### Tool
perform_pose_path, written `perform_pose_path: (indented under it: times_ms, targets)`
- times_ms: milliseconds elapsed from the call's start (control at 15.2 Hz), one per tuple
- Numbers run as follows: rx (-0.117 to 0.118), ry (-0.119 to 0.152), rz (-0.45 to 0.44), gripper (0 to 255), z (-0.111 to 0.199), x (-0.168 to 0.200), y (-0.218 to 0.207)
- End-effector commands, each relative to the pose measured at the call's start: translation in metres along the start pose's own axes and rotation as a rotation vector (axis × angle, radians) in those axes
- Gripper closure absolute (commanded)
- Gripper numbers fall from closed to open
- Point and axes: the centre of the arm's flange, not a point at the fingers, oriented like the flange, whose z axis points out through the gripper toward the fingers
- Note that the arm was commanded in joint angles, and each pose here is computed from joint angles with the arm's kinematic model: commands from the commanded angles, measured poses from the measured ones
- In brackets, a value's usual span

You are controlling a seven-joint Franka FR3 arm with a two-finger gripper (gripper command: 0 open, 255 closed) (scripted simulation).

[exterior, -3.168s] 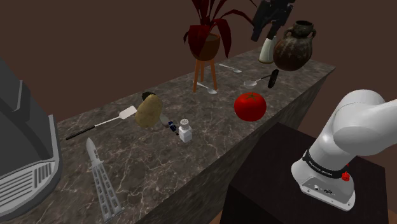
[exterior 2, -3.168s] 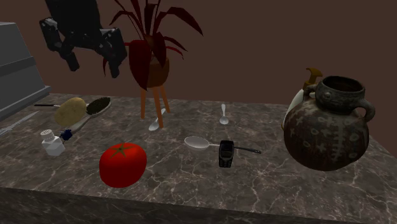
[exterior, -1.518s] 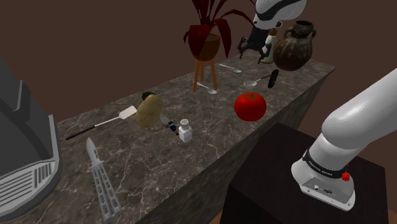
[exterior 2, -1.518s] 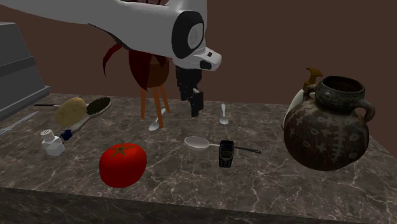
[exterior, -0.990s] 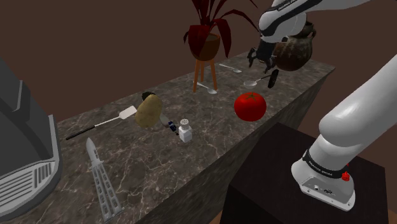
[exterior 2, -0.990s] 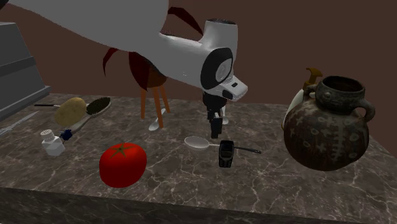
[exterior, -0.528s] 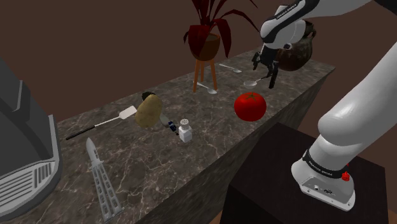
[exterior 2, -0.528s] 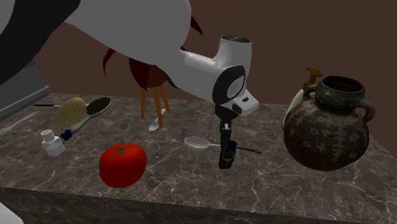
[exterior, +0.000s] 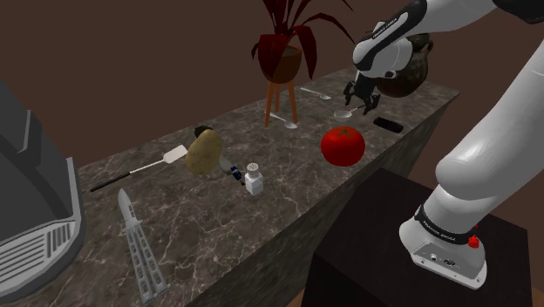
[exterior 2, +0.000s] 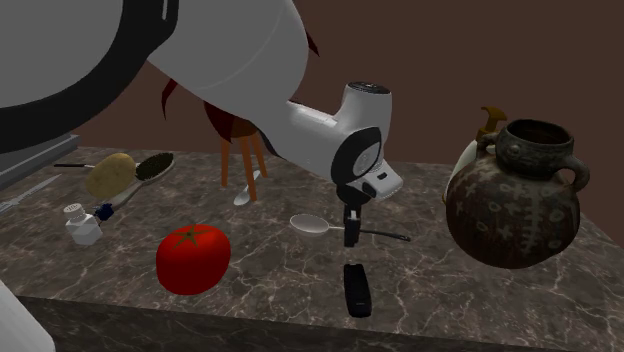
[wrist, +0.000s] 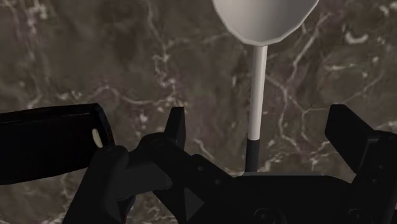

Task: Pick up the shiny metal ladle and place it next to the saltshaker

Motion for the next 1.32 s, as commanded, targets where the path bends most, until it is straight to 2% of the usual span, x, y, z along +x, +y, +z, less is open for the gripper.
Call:
perform_pose_path:
  times_ms: [0, 198, 264, 858, 1254]
  targets:
    - [-0.001, 0.0, 0.0, 0, 0.001, 0.0, 0.0]
    - [-0.001, 0.0, 0.0, 0, 0.001, 0.0, 0.0]
    - [-0.001, 0.0, 0.0, 255, 0.001, 0.0, 0.0]
    - [-0.001, 0.0, 0.0, 255, 0.001, 0.0, 0.0]
    - [-0.001, 0.0, 0.0, 255, -0.031, -0.001, -0.003]
